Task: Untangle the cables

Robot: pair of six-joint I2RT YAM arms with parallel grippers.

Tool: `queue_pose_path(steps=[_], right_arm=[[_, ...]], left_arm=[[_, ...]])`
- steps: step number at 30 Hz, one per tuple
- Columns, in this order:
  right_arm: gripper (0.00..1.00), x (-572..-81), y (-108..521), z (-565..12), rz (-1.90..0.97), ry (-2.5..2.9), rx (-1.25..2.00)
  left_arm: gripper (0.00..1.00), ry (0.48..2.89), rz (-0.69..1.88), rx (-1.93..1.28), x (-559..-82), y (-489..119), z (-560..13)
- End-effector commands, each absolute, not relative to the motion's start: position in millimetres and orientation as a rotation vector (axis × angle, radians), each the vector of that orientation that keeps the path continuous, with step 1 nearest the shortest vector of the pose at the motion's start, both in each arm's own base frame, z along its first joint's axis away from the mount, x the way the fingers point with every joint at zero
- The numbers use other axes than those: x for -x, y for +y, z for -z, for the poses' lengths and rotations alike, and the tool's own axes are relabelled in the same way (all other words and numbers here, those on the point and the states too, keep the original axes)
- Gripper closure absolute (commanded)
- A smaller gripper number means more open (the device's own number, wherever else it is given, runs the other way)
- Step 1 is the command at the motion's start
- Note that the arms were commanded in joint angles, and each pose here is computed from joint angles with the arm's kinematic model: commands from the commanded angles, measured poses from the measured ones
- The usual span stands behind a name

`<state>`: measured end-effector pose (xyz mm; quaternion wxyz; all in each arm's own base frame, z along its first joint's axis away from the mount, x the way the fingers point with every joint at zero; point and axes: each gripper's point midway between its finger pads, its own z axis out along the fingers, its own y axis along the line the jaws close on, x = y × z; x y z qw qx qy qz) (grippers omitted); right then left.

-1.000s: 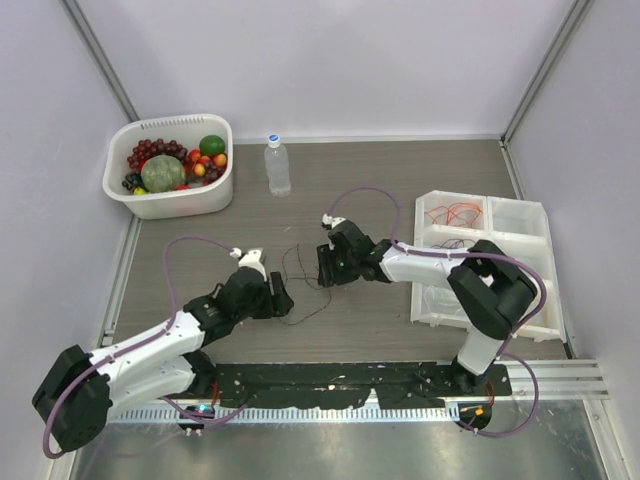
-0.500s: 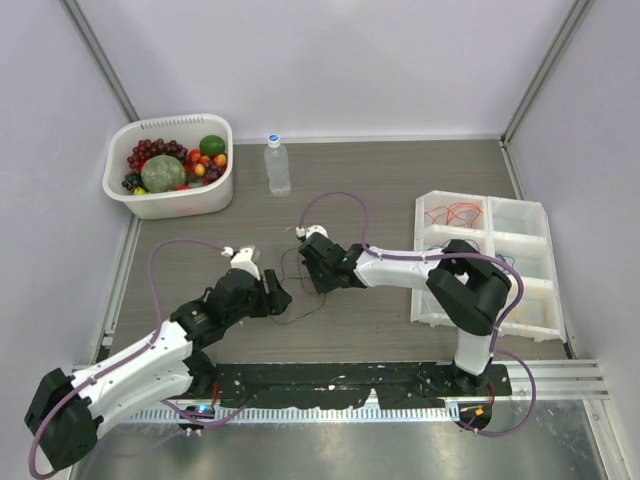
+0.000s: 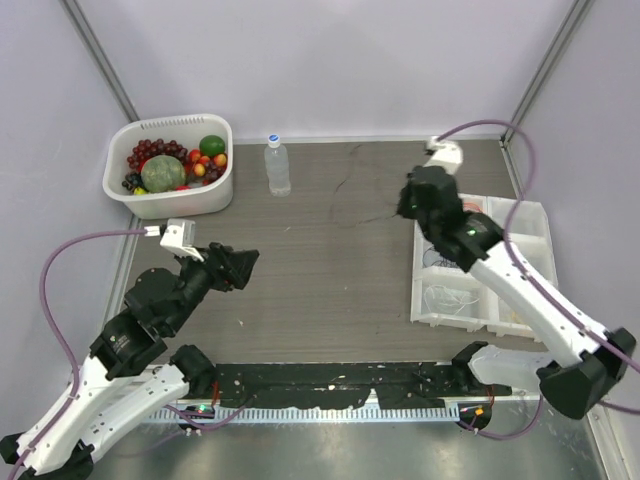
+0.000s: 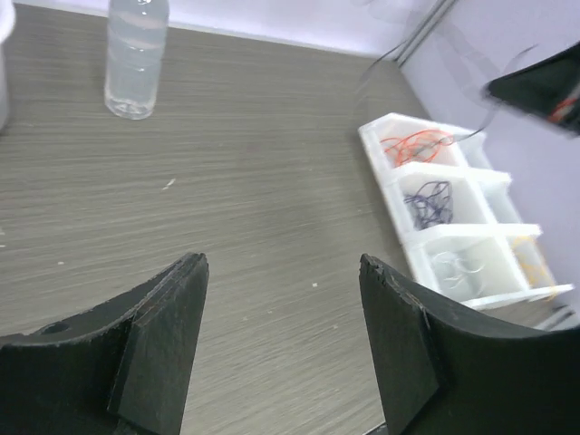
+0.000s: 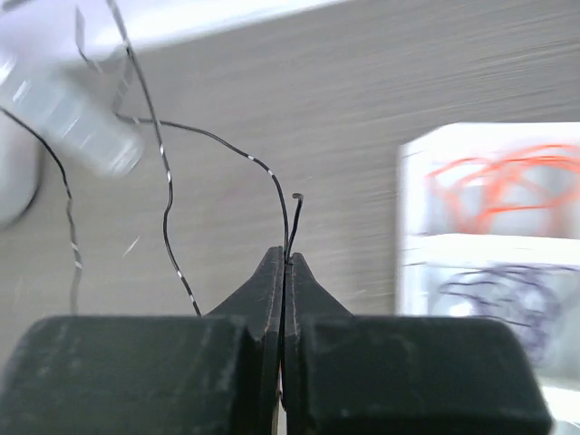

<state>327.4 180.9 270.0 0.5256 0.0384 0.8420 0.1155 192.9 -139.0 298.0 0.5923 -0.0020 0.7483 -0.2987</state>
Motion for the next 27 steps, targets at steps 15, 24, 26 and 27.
queue_pose_path(steps=[15,24,26,27], right_arm=[[0.99,-296,-156,-271,0.747,1.678,-1.206],[0.99,-315,-168,-230,0.866,1.774,-1.294],[0.99,-324,-169,-220,0.869,1.797,-1.295],[0.99,-328,-170,-216,0.876,1.802,-1.297]], left_arm=[[0.24,1.745,0.483,-0.195,-195,-124,-283],[0.23,1.733,0.471,-0.203,-197,-125,-276],[0.22,1.734,0.454,-0.199,-198,-123,-275],[0.22,1.734,0.450,-0.198,-199,-122,-275]])
